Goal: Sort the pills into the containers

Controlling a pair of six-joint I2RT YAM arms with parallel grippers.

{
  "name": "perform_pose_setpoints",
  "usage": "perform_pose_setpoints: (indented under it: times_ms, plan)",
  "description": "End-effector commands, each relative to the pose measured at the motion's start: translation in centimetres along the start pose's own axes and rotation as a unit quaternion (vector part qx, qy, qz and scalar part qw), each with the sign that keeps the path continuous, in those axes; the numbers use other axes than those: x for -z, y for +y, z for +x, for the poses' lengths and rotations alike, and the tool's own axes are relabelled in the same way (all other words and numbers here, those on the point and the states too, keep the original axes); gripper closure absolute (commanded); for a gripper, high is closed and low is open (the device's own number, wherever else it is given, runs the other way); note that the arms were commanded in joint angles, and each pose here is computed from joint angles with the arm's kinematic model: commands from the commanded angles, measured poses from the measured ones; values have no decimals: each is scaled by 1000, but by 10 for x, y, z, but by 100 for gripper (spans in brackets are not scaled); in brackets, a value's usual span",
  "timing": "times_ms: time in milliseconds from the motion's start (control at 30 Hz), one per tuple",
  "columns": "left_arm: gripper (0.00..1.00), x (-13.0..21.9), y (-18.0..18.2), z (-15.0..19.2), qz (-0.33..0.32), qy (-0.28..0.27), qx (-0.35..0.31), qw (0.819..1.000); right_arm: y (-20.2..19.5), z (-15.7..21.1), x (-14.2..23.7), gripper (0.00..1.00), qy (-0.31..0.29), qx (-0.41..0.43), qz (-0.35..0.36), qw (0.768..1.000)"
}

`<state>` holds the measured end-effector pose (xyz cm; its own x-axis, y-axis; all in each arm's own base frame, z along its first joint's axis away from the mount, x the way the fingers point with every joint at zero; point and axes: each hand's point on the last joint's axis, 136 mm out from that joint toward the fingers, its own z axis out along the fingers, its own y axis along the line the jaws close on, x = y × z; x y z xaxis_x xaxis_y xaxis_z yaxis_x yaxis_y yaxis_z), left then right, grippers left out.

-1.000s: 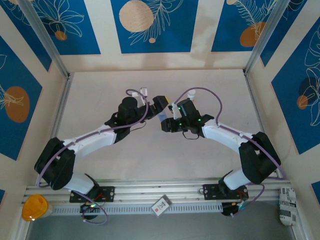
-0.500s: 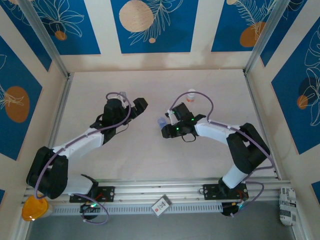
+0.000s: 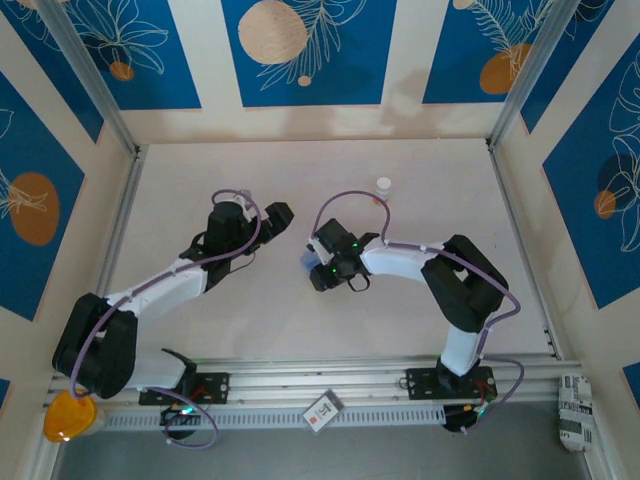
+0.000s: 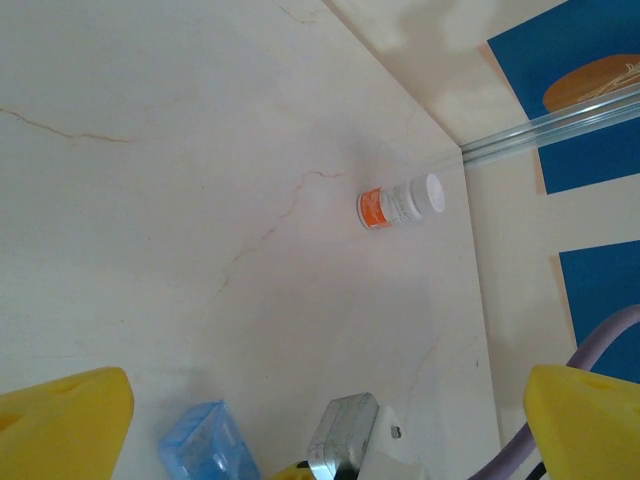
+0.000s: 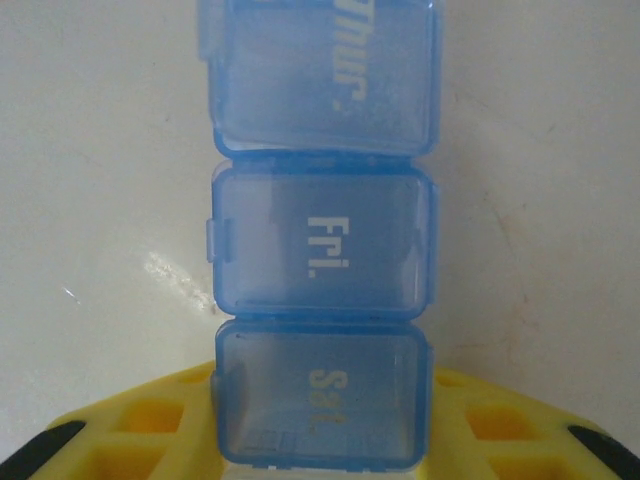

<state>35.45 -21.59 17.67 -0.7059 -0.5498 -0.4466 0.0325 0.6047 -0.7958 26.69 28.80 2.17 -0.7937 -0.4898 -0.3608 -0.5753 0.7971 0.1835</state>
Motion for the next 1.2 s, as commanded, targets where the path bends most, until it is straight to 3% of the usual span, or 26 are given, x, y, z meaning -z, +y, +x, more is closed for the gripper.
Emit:
perform_pose_setpoints:
  times_ms: [0, 167, 200, 500, 733, 1000, 1167]
  plan:
    - [0, -1, 0, 1, 11, 3, 4, 1000, -3, 8, -5, 57, 19, 15, 19, 1000]
    - [0, -3, -1, 1, 16, 4, 8, 1000, -10, 18, -1, 17, 30, 8, 47, 998]
    - [0, -4, -2, 1, 18, 4, 9, 1000, -11, 20, 1, 14, 34, 5, 54, 998]
    - [0, -8, -13, -4, 27, 10, -5, 1000, -41, 46, 12, 12, 81, -28, 139, 987]
    - [0, -7, -22, -7, 34, 13, -16, 999, -73, 44, 23, 12, 92, -77, 189, 975]
    - [0, -6, -28, -9, 36, 15, -32, 999, -103, 34, 37, 12, 82, -132, 203, 967]
    - [0, -7, -24, -8, 24, 21, -47, 998, -89, 30, 50, 13, 74, -132, 166, 975]
